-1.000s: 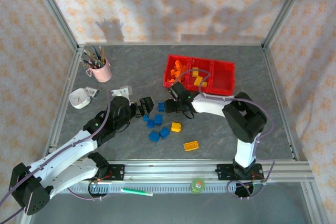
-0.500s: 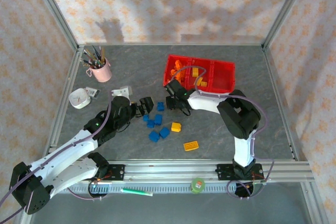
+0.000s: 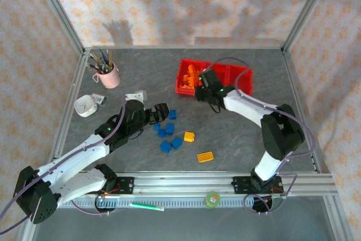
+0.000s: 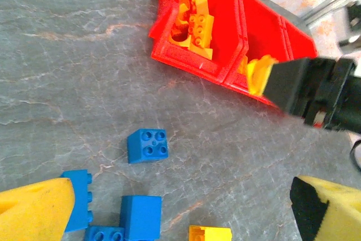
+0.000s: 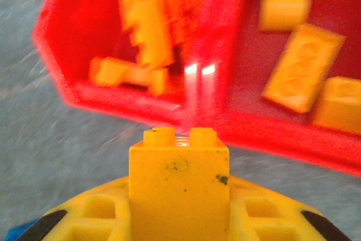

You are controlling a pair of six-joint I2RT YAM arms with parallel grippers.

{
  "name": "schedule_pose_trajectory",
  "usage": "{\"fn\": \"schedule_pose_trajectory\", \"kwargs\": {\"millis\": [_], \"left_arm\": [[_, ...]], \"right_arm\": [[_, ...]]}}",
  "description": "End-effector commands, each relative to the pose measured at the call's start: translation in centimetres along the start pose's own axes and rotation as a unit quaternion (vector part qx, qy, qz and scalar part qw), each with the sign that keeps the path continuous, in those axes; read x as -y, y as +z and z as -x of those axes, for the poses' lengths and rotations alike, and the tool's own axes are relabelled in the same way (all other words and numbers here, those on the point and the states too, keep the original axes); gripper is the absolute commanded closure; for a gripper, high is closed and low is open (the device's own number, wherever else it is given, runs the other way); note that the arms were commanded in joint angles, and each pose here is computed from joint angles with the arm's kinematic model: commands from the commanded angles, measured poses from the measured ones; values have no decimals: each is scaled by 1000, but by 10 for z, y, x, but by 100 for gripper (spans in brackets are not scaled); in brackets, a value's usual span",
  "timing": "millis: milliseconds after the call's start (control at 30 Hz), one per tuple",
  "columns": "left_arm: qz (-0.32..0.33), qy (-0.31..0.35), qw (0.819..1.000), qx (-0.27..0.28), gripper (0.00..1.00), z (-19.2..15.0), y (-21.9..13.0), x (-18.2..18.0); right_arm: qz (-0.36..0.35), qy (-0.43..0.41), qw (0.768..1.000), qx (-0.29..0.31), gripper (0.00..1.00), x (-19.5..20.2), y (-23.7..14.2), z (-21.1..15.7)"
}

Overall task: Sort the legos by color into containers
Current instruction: Place the lego in the container, then pick up the lego from the bottom-center of the table.

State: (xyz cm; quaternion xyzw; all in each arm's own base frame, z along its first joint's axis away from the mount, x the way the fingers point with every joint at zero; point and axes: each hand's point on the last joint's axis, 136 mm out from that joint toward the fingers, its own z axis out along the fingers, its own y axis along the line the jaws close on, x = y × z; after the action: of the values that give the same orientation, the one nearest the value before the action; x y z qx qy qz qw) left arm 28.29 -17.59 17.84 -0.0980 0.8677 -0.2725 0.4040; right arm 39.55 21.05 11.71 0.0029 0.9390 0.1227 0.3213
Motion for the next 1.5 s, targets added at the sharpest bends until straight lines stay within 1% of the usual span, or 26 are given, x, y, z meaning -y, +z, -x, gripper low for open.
{"fn": "schedule_pose_trajectory", "kwargs": {"millis": [0, 100, 233, 267, 300, 333, 367, 500, 633, 800, 1000, 1233, 1467], "left_arm": [[-45, -4, 999, 12, 1, 16, 4, 27], [-52, -6, 999, 13, 1, 20, 14, 35], [-54, -6, 998, 10, 1, 26, 27, 45], [-55, -5, 998, 9, 1, 27, 28, 47], [-56, -4, 998, 7, 1, 28, 31, 49], [-57, -3, 998, 6, 1, 28, 33, 50], [-58, -3, 998, 6, 1, 29, 35, 51], [-66, 2, 998, 3, 1, 31, 36, 58], [-68, 1, 998, 10, 1, 33, 29, 57], [-68, -2, 998, 19, 1, 31, 16, 49], [-53, 3, 998, 18, 1, 19, -2, 30], [-25, 10, 1000, 13, 1, 6, -22, 7], [-15, -2, 1000, 12, 1, -6, -34, -10]], "right_arm": [[-42, 35, 999, -1, 69, 36, 0, 17], [-57, 48, 997, 11, 69, 53, 10, 40], [-86, 38, 995, 15, 67, 63, 30, 63], [-89, 37, 995, 17, 66, 63, 33, 69], [-91, 40, 995, 15, 62, 66, 37, 72], [-90, 44, 995, 17, 56, 66, 39, 77], [-89, 46, 995, 17, 53, 65, 41, 78], [-72, 49, 996, 20, 46, 58, 37, 84], [-42, 50, 998, 27, 44, 47, 16, 78], [-20, 41, 999, 17, 38, 32, -8, 47], [-1, 13, 1000, -13, 32, 9, -29, -11], [18, -6, 998, -55, 26, -22, -42, -80], [1, -15, 997, -78, 20, -46, -47, -127]]}}
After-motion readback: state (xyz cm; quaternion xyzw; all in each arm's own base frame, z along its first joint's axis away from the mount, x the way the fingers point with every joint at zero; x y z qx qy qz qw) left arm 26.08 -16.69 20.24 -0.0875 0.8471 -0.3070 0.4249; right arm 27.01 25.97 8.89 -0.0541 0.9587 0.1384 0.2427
